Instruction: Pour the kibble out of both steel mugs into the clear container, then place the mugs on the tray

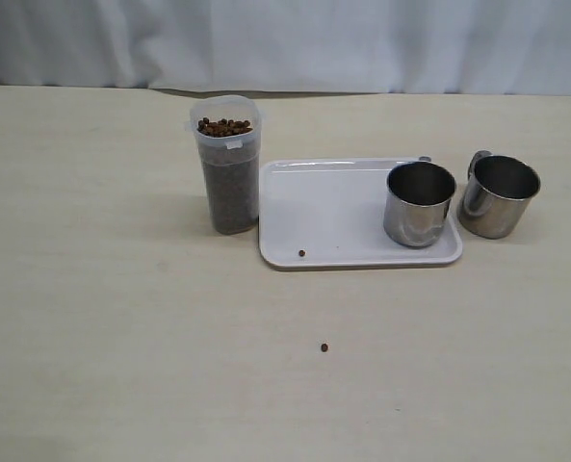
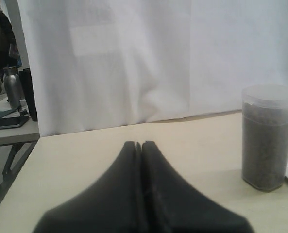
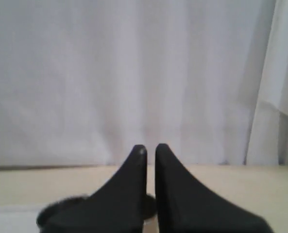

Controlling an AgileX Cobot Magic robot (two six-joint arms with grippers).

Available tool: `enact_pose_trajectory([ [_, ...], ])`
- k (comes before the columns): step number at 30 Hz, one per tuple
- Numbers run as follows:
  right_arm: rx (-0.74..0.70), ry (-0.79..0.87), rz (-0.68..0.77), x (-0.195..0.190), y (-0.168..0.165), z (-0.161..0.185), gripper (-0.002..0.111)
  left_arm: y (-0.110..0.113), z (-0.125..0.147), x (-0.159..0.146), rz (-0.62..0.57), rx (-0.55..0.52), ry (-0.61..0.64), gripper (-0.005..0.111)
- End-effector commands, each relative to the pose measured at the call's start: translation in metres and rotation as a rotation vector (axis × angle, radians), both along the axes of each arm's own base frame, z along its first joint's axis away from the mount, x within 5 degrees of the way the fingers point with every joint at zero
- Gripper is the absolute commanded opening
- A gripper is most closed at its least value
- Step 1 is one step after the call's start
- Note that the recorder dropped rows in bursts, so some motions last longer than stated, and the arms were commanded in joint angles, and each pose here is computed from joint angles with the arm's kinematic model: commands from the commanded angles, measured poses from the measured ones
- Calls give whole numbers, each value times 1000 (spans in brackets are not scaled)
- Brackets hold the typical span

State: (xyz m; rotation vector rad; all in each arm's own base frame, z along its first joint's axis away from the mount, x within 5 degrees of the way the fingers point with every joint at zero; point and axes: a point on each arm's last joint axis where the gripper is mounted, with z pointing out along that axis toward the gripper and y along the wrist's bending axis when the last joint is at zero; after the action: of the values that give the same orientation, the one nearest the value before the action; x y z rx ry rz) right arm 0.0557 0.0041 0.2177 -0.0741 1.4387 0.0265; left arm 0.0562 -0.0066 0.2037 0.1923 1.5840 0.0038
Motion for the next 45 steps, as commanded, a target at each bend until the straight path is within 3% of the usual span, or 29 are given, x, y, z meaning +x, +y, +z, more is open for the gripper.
enact_pose_trajectory([
  [1, 17, -173, 38, -4, 3, 15, 5, 0, 1, 0, -8, -1, -18, 0],
  [4, 19, -232, 50, -6, 4, 20, 5, 0, 1, 0, -8, -1, -18, 0],
  [7, 54, -471, 96, -16, 6, 39, 5, 0, 1, 0, -8, -1, -18, 0],
  [9, -11, -497, 112, -18, 9, 41, 5, 0, 1, 0, -8, -1, -18, 0],
  [12, -115, -378, 113, -8, 13, 32, 5, 0, 1, 0, -8, -1, -18, 0],
  [16, -75, -252, 151, 18, 16, 27, 5, 0, 1, 0, -8, -1, -18, 0],
  [22, 13, 63, 164, 75, 19, -3, 7, 0, 1, 0, -8, -1, -18, 0],
  [24, 34, 151, 156, 99, 20, -9, 17, 0, 1, 0, -8, -1, -18, 0],
  [26, 37, 269, 156, 123, 22, -22, 34, 0, 1, 0, -8, -1, -18, 0],
  [32, -18, 423, 223, 169, 30, -55, 106, 0, 1, 0, -8, 0, -14, 0],
  [33, -28, 437, 230, 176, 31, -58, 110, 0, 1, 0, -8, 0, -14, 0],
  [45, -224, 485, 217, 217, 30, -78, 110, 0, 1, 0, -8, 0, -14, 0],
])
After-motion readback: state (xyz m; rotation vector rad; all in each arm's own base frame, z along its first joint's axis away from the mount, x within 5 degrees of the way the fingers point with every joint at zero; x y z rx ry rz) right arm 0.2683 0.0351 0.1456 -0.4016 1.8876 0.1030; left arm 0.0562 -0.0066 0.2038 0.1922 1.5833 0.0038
